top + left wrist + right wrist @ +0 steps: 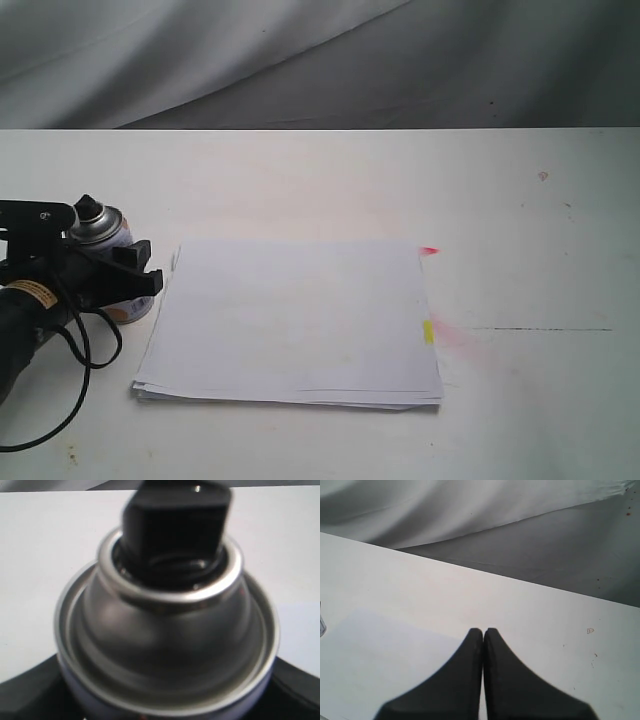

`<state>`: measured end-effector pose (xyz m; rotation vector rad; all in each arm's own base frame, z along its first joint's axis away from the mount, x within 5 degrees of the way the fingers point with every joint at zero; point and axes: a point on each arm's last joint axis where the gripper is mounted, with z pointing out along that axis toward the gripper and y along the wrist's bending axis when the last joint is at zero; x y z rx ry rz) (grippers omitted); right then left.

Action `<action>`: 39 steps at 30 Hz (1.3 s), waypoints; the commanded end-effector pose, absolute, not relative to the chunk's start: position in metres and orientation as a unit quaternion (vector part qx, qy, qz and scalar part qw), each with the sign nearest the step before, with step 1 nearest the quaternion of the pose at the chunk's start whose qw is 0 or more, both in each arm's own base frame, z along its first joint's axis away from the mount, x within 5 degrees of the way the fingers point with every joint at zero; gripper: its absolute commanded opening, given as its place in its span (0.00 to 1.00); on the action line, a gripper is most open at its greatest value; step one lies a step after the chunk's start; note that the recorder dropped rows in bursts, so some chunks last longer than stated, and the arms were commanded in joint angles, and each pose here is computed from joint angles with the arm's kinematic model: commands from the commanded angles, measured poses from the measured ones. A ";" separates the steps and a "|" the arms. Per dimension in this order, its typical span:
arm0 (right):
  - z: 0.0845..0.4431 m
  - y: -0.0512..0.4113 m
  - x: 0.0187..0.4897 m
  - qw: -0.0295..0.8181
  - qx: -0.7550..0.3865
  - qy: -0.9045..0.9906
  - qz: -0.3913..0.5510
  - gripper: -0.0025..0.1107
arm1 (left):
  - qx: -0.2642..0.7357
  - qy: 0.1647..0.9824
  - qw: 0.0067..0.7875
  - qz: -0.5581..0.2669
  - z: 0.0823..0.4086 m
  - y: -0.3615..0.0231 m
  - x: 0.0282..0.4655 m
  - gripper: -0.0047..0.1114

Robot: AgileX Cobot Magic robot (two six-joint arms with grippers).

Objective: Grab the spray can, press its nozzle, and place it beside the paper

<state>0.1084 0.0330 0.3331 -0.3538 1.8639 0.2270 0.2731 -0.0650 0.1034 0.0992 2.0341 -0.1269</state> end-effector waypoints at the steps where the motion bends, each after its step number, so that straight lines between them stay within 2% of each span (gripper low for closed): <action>1: 0.334 0.032 0.108 0.586 -0.148 0.792 0.091 0.02 | 0.030 0.836 0.545 -0.056 0.109 -0.064 0.275 0.05; 5: 0.334 0.032 0.108 0.586 -0.148 0.792 0.091 0.02 | 0.030 0.836 0.545 -0.056 0.109 -0.064 0.275 0.13; 8: 0.334 0.032 0.108 0.586 -0.148 0.792 0.091 0.02 | 0.036 0.836 0.544 -0.058 0.109 -0.065 0.275 0.27; 10: 0.334 0.032 0.108 0.586 -0.148 0.792 0.091 0.02 | 0.037 0.836 0.544 -0.059 0.109 -0.065 0.275 0.41; 12: 0.334 0.032 0.108 0.586 -0.148 0.792 0.091 0.02 | 0.037 0.836 0.544 -0.059 0.109 -0.065 0.275 0.51; 17: 0.334 0.032 0.108 0.586 -0.148 0.792 0.091 0.02 | 0.036 0.836 0.544 -0.058 0.109 -0.065 0.275 0.58; 19: 0.334 0.032 0.108 0.586 -0.148 0.792 0.091 0.02 | 0.034 0.838 0.542 -0.057 0.110 -0.065 0.275 0.71; 21: 0.334 0.032 0.108 0.586 -0.148 0.792 0.091 0.02 | 0.028 0.838 0.542 -0.055 0.110 -0.064 0.275 0.77; 26: 0.334 0.032 0.108 0.586 -0.148 0.792 0.091 0.02 | 0.032 0.838 0.542 -0.057 0.112 -0.065 0.274 0.78; 32: 0.334 0.032 0.108 0.587 -0.146 0.791 0.092 0.02 | 0.038 0.782 0.618 -0.067 0.175 -0.063 0.268 0.78; 39: 0.338 0.031 0.110 0.603 -0.132 0.781 0.096 0.02 | 0.065 0.766 0.636 -0.073 0.246 -0.056 0.227 0.78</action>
